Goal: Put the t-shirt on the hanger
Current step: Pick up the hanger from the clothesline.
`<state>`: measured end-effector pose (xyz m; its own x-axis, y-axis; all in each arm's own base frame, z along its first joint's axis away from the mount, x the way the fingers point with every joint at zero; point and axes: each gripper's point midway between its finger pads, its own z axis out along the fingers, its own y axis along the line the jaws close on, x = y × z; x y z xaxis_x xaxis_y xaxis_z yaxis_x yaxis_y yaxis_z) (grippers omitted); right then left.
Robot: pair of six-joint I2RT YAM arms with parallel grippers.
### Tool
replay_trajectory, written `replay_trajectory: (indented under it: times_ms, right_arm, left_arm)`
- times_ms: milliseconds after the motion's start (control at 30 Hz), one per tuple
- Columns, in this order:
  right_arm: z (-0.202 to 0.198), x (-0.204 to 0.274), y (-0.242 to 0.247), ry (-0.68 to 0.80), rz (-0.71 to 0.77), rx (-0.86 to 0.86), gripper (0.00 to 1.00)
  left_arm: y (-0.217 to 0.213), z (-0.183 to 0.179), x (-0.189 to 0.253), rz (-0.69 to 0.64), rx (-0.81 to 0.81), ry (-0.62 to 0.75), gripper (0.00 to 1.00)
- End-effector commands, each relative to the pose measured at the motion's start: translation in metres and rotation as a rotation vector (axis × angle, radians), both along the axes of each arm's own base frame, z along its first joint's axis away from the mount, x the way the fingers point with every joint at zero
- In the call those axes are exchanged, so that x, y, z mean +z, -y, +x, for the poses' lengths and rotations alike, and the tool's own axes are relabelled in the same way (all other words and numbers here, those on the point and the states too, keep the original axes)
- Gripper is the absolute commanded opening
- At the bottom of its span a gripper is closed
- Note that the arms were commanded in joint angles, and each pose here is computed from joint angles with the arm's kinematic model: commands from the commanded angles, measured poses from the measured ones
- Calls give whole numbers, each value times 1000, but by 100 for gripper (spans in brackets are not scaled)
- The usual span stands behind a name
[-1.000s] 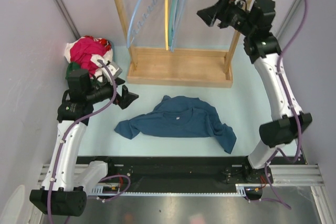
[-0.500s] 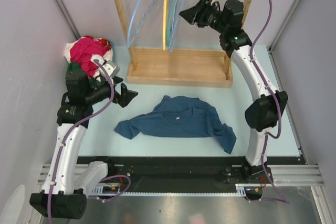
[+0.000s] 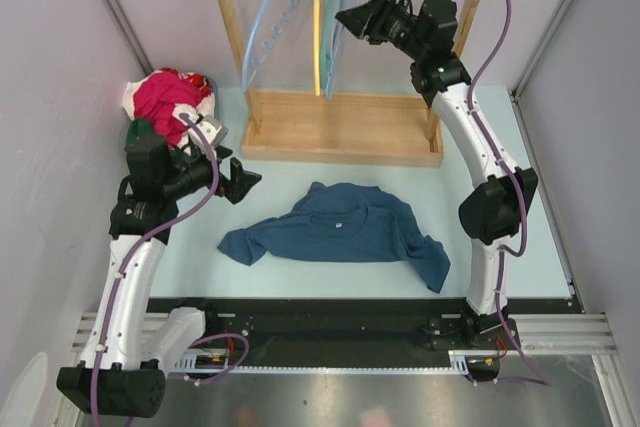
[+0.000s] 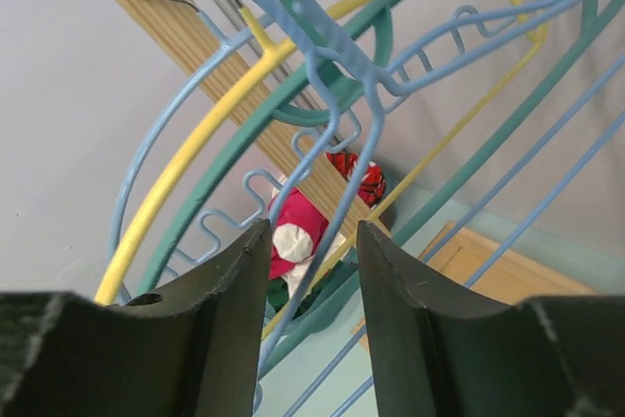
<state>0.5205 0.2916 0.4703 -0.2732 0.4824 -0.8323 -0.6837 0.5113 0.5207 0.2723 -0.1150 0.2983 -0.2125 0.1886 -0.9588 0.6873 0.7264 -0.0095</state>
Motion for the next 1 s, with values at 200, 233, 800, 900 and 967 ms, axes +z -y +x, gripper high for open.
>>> replay_trajectory:
  times_ms: [200,233,800,900,967]
  right_arm:
    - [-6,27,-4,69,59,34,18]
    - [-7,30,-3,72,63,36,13]
    - [-35,64,25,43,181,92,0]
    - [-38,64,25,22,201,109,0]
    - [-39,63,26,14,209,117,0]
  left_arm:
    - [-4,5,6,-3,24,26,100]
    - [-4,6,6,-1,30,27,100]
    - [-3,10,6,-15,31,9,100]
    - [-3,11,6,-16,31,7,100]
    - [-3,12,6,-19,31,6,100]
